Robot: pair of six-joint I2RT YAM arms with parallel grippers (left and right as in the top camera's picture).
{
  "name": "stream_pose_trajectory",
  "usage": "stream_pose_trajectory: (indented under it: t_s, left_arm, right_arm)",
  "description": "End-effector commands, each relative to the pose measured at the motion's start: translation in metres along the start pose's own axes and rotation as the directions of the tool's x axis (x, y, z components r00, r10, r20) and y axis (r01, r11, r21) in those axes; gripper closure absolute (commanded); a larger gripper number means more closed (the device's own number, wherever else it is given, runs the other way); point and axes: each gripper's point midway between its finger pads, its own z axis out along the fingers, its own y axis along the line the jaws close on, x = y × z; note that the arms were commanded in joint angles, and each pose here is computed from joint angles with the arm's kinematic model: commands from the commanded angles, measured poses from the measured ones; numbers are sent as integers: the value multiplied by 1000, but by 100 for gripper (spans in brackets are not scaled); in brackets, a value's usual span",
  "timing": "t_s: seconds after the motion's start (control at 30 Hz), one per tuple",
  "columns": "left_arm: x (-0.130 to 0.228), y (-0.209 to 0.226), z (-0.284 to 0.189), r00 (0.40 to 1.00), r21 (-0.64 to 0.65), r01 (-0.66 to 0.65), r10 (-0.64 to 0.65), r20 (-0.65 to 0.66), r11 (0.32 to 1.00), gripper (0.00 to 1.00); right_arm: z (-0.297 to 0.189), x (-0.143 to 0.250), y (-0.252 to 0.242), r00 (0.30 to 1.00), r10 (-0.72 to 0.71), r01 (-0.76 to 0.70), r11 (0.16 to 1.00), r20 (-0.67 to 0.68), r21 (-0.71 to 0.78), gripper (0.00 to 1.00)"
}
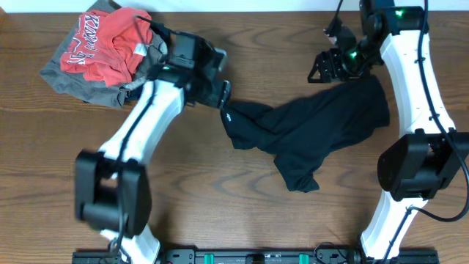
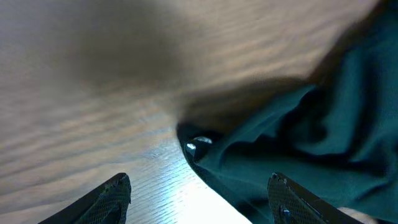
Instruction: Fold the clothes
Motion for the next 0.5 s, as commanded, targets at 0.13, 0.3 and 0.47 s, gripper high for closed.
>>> stream_pose_trajectory:
  t_s: [0.13, 0.3, 0.47]
  left_arm:
    - [25, 9, 48, 992, 25, 7, -4, -123, 1000, 28]
    - [41, 11, 73, 984, 35, 8, -1, -180, 999, 28]
    - [43, 0, 86, 982, 50, -31, 40, -186, 998, 27]
  right_arm:
    - [-12, -4, -3, 999, -13, 12, 1000, 39, 25, 28]
    - [-12, -7, -3, 999, -18, 16, 1000, 48, 27, 28]
    - [-12, -8, -3, 998, -20, 18, 999, 53, 27, 27]
